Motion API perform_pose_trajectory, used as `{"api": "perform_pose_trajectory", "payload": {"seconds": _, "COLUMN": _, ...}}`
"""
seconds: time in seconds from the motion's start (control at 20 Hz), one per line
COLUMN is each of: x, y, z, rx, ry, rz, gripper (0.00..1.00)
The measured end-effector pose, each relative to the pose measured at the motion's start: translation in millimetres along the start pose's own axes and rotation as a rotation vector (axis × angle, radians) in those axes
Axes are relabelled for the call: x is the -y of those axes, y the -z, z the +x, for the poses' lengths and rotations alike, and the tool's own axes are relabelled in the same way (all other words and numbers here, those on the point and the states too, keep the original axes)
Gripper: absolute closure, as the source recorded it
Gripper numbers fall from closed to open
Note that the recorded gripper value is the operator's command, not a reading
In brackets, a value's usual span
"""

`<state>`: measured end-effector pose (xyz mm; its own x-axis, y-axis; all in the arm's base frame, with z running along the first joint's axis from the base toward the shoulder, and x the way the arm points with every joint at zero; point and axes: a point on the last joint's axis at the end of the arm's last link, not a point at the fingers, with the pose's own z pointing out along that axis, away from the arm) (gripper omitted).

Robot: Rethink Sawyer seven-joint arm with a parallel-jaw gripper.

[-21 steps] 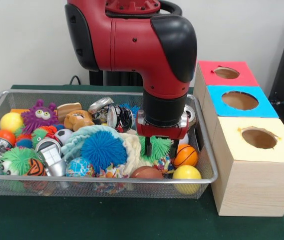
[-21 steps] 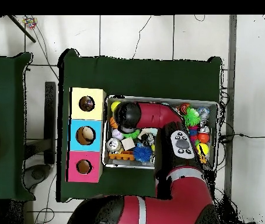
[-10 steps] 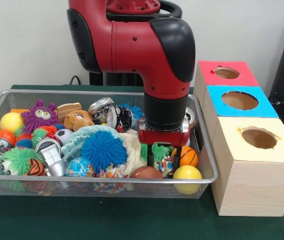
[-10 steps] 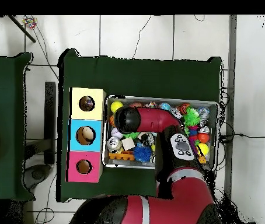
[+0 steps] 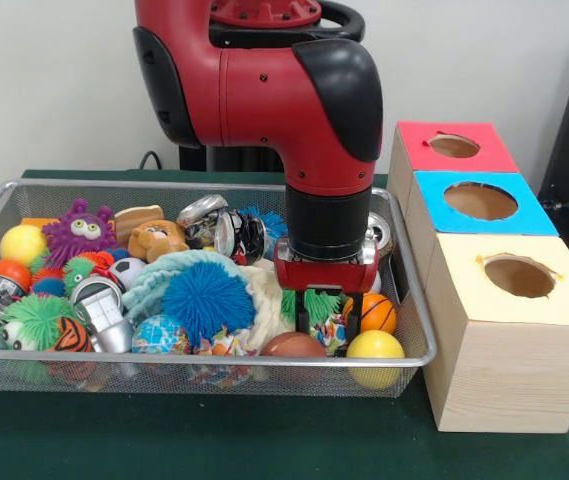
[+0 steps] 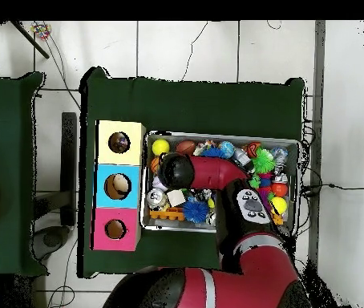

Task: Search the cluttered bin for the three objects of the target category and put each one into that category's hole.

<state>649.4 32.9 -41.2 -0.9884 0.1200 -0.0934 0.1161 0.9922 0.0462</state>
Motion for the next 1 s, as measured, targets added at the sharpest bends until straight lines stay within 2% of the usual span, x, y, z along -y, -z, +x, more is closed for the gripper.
{"api": "perform_pose_trajectory", "payload": {"seconds": 1.0, "x": -0.6, "y": -1.6, "z": 2.2, "rx": -0.001, "ry": 0.015, "rz": 0.023, "gripper": 0.0}}
